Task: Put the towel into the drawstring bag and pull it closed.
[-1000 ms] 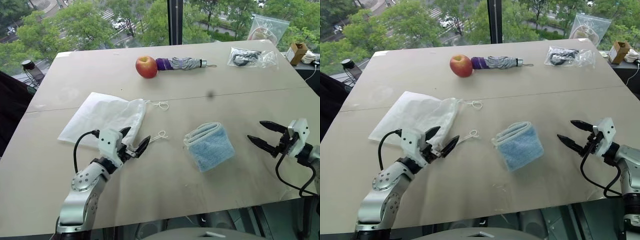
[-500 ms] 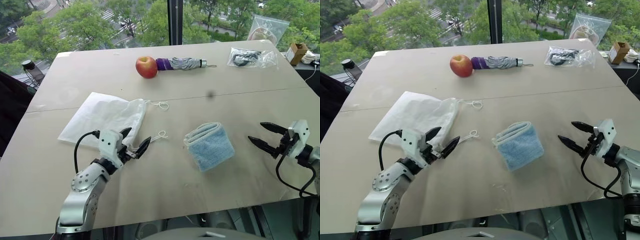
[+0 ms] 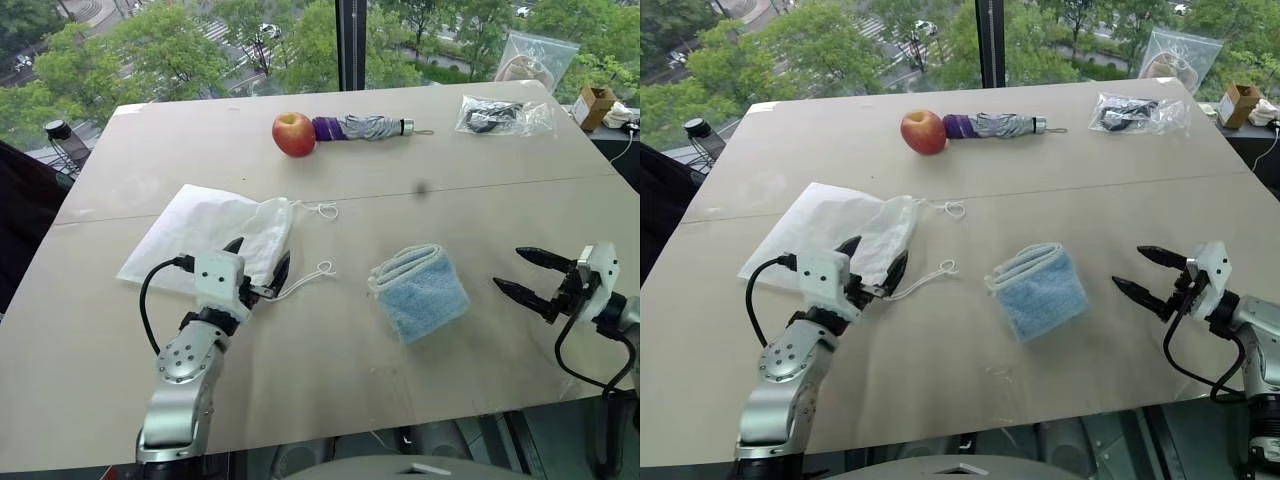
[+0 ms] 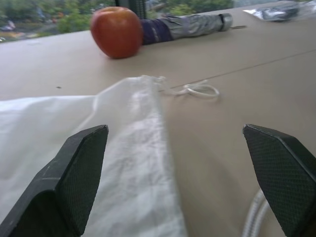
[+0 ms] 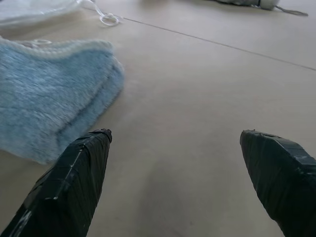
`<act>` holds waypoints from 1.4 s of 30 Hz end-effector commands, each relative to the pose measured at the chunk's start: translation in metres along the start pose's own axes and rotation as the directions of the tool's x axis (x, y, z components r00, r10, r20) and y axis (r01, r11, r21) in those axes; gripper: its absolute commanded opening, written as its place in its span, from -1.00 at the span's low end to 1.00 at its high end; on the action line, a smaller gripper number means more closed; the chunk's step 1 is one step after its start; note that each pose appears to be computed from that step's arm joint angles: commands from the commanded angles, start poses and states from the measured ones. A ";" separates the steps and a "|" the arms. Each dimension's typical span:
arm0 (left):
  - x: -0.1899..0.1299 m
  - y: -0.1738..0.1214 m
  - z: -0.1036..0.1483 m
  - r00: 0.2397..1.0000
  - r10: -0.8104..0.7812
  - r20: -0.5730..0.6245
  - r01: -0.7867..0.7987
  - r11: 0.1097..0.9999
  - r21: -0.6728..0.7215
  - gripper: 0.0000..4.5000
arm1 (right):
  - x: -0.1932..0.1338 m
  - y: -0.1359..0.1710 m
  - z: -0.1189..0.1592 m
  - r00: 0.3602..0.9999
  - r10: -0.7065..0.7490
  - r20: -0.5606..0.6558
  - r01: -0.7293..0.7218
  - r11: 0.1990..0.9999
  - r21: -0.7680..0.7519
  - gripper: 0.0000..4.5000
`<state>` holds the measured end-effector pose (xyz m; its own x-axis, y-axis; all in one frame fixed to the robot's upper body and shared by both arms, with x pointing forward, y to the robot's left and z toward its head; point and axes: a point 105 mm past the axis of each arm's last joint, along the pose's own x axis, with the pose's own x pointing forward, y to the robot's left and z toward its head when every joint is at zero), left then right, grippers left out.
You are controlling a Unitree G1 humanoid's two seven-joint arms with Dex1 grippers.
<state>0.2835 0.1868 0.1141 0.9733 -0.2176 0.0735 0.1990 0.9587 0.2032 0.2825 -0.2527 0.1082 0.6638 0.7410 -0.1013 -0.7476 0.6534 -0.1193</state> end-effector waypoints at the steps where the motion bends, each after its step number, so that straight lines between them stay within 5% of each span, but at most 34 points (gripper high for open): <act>1: 0.010 -0.002 0.002 0.997 0.079 -0.008 -0.077 0.992 0.100 1.00 | 0.014 0.016 0.028 0.992 0.099 0.075 -0.096 0.994 -0.045 0.98; 16: 0.019 -0.003 -0.018 0.977 0.193 -0.094 -0.169 0.961 0.217 1.00 | 0.039 0.042 0.066 0.967 0.218 0.134 -0.205 0.973 -0.106 0.98; 26: 0.014 0.006 -0.026 0.960 0.264 -0.090 -0.240 0.947 0.215 1.00 | 0.040 0.042 0.066 0.966 0.229 0.120 -0.218 0.971 -0.100 0.98; 36: 0.013 0.007 -0.026 0.952 0.296 -0.079 -0.271 0.935 0.229 -0.97 | 0.041 0.048 0.073 0.952 0.282 0.117 -0.271 0.957 -0.101 1.00; 42: 0.009 0.012 -0.026 0.942 0.327 -0.075 -0.300 0.921 0.248 -0.97 | 0.045 0.049 0.076 0.946 0.300 0.122 -0.288 0.951 -0.110 1.00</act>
<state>0.2990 0.1968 0.0831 0.9945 0.1029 0.0190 -0.1020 0.9126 0.3959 0.2771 -0.1807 0.1619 0.4330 0.9010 -0.0260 -0.8927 0.4247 -0.1509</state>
